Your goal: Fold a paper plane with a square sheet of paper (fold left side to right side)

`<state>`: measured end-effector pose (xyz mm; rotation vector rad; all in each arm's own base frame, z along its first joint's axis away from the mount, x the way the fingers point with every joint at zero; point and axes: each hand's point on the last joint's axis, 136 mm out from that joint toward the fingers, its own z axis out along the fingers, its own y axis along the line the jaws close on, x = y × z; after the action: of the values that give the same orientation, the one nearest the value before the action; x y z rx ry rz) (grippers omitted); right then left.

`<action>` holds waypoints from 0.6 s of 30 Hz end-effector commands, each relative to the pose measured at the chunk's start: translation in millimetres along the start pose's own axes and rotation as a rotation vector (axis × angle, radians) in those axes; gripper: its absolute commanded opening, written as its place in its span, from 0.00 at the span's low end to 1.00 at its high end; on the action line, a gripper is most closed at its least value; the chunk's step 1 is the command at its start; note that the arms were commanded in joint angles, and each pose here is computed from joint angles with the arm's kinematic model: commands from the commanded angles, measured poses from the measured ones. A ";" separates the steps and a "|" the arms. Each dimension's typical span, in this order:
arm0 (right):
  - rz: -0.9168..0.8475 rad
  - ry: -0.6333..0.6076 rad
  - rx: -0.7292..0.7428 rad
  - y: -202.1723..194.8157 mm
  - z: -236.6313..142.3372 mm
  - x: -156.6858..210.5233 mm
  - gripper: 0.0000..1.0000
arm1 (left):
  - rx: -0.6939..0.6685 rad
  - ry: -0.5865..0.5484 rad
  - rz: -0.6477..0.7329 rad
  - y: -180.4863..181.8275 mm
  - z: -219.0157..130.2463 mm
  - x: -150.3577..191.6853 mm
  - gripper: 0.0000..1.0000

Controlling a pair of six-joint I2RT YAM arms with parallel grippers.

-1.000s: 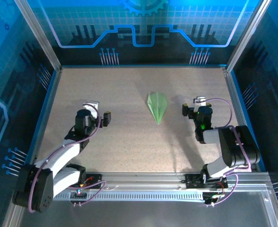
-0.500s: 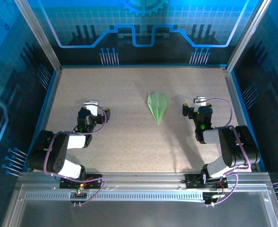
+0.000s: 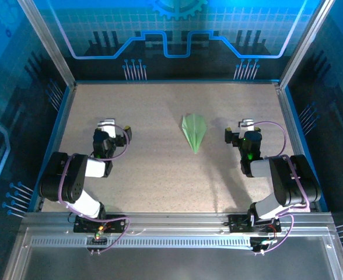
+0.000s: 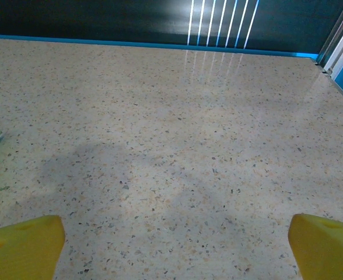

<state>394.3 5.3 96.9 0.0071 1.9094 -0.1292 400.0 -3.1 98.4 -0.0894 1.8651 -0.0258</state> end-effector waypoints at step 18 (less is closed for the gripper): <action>-0.016 -0.020 0.002 3.1 1.8 -6.7 0.99 | -0.029 0.023 -0.015 8.0 -0.8 3.3 1.00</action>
<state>394.3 5.3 96.9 0.0068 1.9095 -0.1295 396.3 -2.5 87.7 -0.0968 1.9104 -0.0238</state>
